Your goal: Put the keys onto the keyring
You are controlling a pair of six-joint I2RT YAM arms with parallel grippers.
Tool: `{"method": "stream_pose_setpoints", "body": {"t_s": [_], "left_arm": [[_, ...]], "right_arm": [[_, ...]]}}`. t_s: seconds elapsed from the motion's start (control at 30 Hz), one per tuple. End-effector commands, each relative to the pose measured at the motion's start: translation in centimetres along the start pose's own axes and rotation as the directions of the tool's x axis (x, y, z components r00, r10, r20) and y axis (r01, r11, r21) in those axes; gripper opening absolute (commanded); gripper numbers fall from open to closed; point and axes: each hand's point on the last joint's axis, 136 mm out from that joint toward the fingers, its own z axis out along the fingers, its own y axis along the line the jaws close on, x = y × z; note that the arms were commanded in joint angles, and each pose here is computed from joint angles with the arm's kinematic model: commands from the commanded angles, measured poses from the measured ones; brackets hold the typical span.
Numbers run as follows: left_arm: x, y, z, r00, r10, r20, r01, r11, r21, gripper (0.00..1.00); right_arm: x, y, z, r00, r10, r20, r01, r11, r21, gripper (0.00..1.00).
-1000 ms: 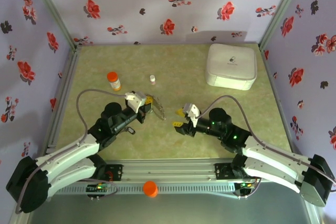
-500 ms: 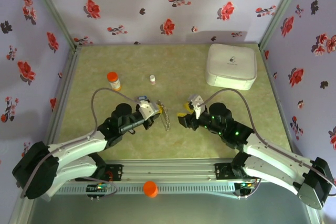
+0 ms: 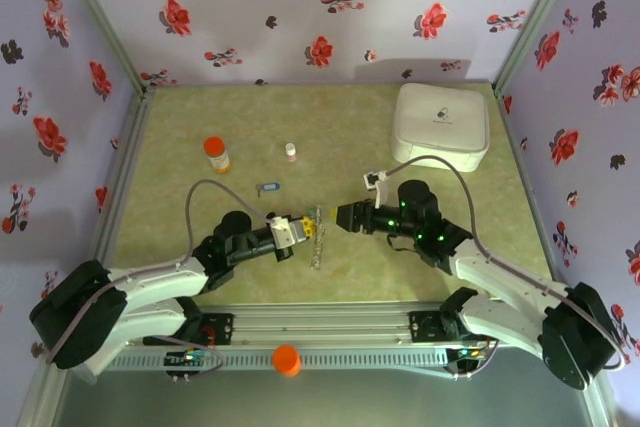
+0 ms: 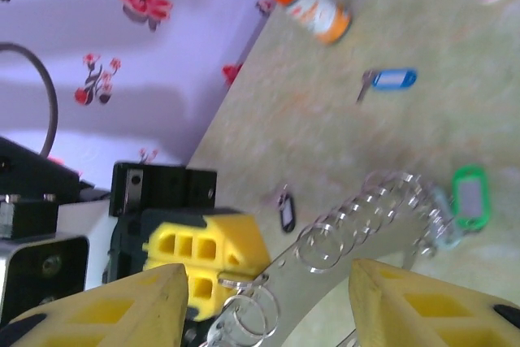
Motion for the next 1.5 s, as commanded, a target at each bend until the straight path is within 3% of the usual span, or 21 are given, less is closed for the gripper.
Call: {"method": "stream_pose_setpoints", "body": {"t_s": [0.0, 0.2, 0.53, 0.77, 1.23, 1.47], "left_arm": [[-2.4, 0.3, -0.1, 0.993, 0.065, 0.102, -0.064, 0.998, -0.017, 0.00], [-2.5, 0.3, 0.0, 0.992, 0.066, 0.107, -0.065, 0.998, -0.018, 0.00], [-2.7, 0.5, 0.0, 0.992, 0.064, 0.110, -0.062, 0.998, -0.027, 0.00], [-2.7, 0.6, 0.0, 0.992, 0.063, 0.113, -0.059, 0.998, -0.032, 0.00], [-2.6, 0.7, 0.1, 0.992, 0.065, 0.106, -0.061, 0.997, -0.039, 0.00], [-2.5, 0.7, 0.1, 0.993, 0.063, 0.104, -0.059, 0.997, -0.039, 0.00]], "right_arm": [[0.7, 2.4, 0.1, 0.986, 0.138, -0.099, -0.148, 0.984, -0.104, 0.55], [2.2, 1.4, 0.7, 0.962, 0.217, -0.167, -0.234, 0.968, -0.090, 0.54], [3.0, 2.2, 1.4, 0.951, 0.221, -0.217, -0.254, 0.957, -0.139, 0.44], [3.8, 1.8, 1.5, 0.944, 0.228, -0.237, -0.264, 0.955, -0.134, 0.44], [4.0, 2.8, 1.3, 0.941, 0.222, -0.256, -0.275, 0.942, -0.192, 0.22], [3.9, 2.9, 1.3, 0.941, 0.221, -0.256, -0.273, 0.943, -0.192, 0.17]]}}
